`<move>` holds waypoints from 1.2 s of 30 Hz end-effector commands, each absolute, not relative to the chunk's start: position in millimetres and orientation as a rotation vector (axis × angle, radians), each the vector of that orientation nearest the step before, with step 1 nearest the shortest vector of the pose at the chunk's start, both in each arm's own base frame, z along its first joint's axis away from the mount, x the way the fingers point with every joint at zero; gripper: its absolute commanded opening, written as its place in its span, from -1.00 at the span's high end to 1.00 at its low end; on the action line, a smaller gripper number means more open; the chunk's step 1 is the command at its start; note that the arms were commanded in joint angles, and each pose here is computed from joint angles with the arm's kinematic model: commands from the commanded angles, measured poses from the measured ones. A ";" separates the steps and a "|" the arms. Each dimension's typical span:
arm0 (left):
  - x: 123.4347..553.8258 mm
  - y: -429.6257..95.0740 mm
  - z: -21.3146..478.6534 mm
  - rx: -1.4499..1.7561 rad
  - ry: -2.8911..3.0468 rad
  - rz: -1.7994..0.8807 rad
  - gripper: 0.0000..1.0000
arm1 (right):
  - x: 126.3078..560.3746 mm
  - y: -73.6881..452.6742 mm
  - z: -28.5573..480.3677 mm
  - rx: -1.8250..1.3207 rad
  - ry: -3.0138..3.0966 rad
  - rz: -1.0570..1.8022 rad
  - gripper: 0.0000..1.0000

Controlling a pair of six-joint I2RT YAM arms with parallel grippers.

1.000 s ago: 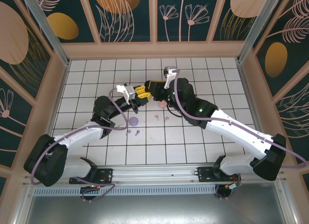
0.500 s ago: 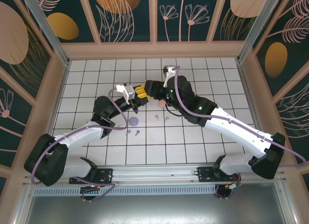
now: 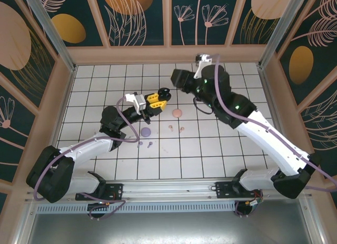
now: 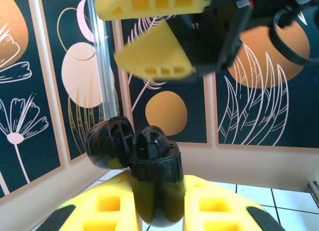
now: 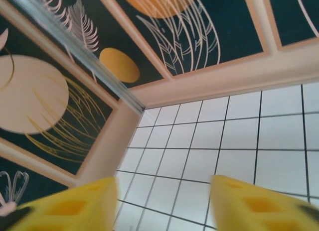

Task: Insert the wireless bluetooth earbuds into the charging case

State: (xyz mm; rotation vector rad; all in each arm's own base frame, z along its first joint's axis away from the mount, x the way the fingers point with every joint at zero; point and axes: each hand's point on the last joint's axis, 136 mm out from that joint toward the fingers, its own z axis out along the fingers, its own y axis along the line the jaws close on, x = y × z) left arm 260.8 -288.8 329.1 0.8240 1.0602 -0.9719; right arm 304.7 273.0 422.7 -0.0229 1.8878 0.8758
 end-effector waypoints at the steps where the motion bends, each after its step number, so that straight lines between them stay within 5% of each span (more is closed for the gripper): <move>1: 254.7 -294.9 329.6 0.874 1.036 -0.992 1.00 | 308.4 279.6 414.5 -0.124 1.990 0.874 0.38; 8: 255.5 -302.3 321.1 0.924 1.068 -1.014 1.00 | 322.6 308.0 387.2 -0.292 2.137 0.870 0.99; 17: 257.2 -303.2 318.7 0.924 1.079 -1.010 1.00 | 319.4 325.2 335.8 -0.372 2.289 0.883 1.00; 27: 268.4 -302.5 320.8 0.876 1.095 -0.988 1.00 | 263.8 320.2 311.2 -0.436 2.370 0.915 1.00; 36: 276.6 -303.2 316.5 0.824 1.138 -1.016 1.00 | 273.5 269.3 333.6 -0.147 2.251 0.850 1.00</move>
